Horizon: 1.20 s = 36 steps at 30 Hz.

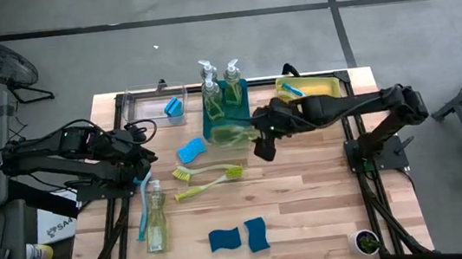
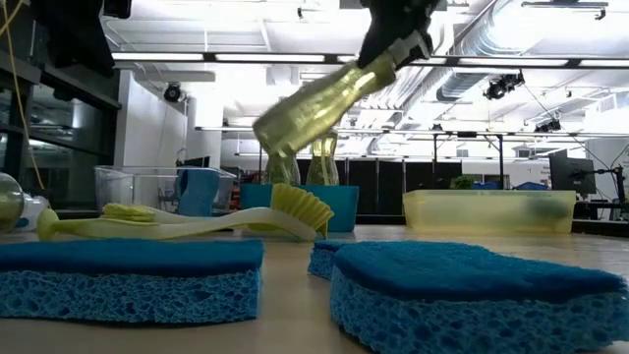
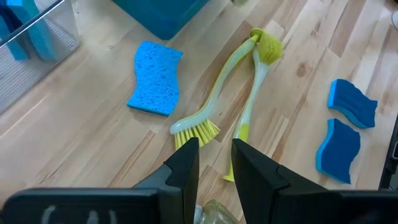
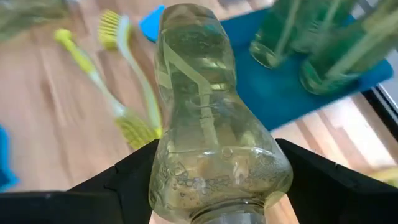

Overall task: Pick & Place Kitchen Sink Supplies
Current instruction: Put the yellow soap dispenser into the blue bin

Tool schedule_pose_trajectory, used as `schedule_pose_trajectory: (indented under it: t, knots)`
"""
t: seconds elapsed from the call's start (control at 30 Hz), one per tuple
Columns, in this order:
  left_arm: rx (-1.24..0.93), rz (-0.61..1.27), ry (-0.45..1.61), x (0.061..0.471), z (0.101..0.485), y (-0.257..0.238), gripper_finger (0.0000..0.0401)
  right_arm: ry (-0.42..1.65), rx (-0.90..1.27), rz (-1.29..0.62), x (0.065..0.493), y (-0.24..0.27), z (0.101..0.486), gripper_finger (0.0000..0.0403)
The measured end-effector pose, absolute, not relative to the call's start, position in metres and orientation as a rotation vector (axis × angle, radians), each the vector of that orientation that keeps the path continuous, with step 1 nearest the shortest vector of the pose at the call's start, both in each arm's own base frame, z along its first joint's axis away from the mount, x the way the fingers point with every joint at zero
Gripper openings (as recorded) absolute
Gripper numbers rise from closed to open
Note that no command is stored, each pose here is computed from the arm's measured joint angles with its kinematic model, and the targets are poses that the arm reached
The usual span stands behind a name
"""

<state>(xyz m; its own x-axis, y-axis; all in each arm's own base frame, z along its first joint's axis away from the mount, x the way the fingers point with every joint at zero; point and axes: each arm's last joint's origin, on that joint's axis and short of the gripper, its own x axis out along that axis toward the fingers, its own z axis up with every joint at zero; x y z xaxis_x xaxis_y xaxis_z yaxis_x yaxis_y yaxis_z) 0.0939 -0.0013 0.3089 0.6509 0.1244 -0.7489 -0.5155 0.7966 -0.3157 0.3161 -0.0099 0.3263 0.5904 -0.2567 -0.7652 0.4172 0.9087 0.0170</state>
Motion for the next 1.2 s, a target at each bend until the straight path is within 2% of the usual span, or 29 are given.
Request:
schedule_pose_trajectory:
  t: [0.1, 0.3, 0.57, 0.73, 0.97, 1.2]
  knots:
    - [-0.545, 0.385, 0.784, 0.094, 0.309, -0.001, 0.0092, 0.899, 0.189, -0.424, 0.311, -0.019, 0.336, 0.0279]
    - [-0.543, 0.387, 0.783, 0.094, 0.309, -0.001, 0.0092, 0.893, 0.158, -0.455, 0.303, -0.034, 0.378, 0.0279]
    - [-0.54, 0.394, 0.78, 0.094, 0.309, -0.001, 0.0092, 1.11, 0.111, -0.421, 0.328, -0.062, 0.392, 0.0279]
    - [-0.54, 0.394, 0.781, 0.094, 0.309, -0.001, 0.0092, 1.248, 0.08, -0.388, 0.353, -0.082, 0.382, 0.0279]
    - [-0.54, 0.393, 0.78, 0.094, 0.309, -0.001, 0.0092, 1.307, 0.096, -0.334, 0.386, -0.103, 0.36, 0.0279]
    - [-0.54, 0.393, 0.781, 0.094, 0.309, -0.001, 0.0092, 1.392, 0.146, -0.337, 0.39, -0.109, 0.335, 0.0279]
